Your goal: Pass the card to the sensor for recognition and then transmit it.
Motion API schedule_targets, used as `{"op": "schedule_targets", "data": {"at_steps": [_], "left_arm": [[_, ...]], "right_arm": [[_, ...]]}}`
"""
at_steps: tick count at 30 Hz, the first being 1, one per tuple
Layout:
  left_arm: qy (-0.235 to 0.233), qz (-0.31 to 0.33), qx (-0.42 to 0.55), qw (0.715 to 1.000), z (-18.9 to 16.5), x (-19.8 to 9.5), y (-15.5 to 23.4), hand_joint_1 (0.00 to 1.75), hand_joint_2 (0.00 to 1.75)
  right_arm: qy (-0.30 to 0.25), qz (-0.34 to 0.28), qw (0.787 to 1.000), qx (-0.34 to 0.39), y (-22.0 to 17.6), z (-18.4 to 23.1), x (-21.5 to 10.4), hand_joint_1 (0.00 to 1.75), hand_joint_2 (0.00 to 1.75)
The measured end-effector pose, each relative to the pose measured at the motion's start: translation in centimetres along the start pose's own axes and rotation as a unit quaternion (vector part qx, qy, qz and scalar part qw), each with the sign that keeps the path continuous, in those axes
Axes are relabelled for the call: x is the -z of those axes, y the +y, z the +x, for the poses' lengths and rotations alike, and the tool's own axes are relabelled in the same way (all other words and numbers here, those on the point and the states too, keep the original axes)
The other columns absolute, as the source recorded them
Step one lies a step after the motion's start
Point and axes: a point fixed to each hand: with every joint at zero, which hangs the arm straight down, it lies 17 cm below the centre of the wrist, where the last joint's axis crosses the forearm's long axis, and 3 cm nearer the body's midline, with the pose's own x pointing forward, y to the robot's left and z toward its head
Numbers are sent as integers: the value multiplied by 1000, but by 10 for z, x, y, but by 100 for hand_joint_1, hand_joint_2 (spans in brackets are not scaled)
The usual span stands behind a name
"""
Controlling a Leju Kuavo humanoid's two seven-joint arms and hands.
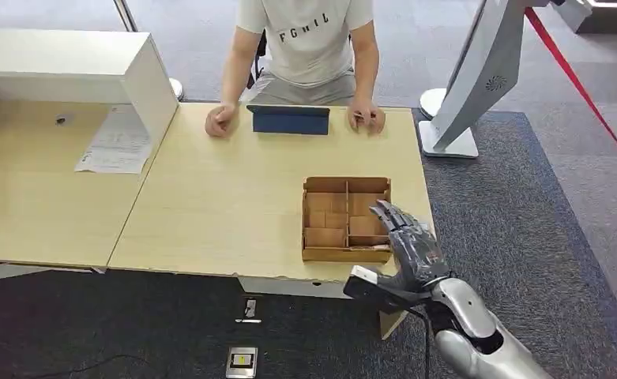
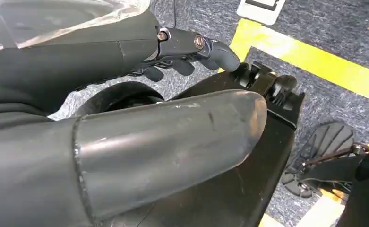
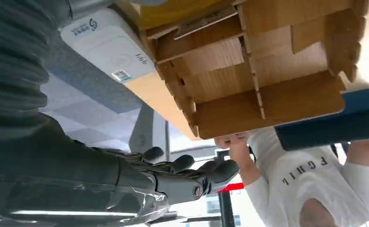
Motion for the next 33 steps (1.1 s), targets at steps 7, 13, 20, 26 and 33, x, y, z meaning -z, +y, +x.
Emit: {"op": "schedule_targets", "data": {"at_steps": [7,13,20,26,33], "left_arm": [[1,4,-4,1000,0,0,1,0,0],[1,5,-8,1000,0,0,2,0,0],[2,5,-8,1000,0,0,2,0,0],[2,5,-9,1000,0,0,2,0,0],[4,5,-9,1000,-1,0,2,0,0]], "right_arm": [[11,3,1000,0,6,4,2,0,175],[8,5,1000,5,9,13,4,0,175],[-4,-3,1000,7,9,28,7,0,175],[-9,-1,1000,1,15,37,10,0,175],[-5,6,1000,1,24,39,12,0,175]]}}
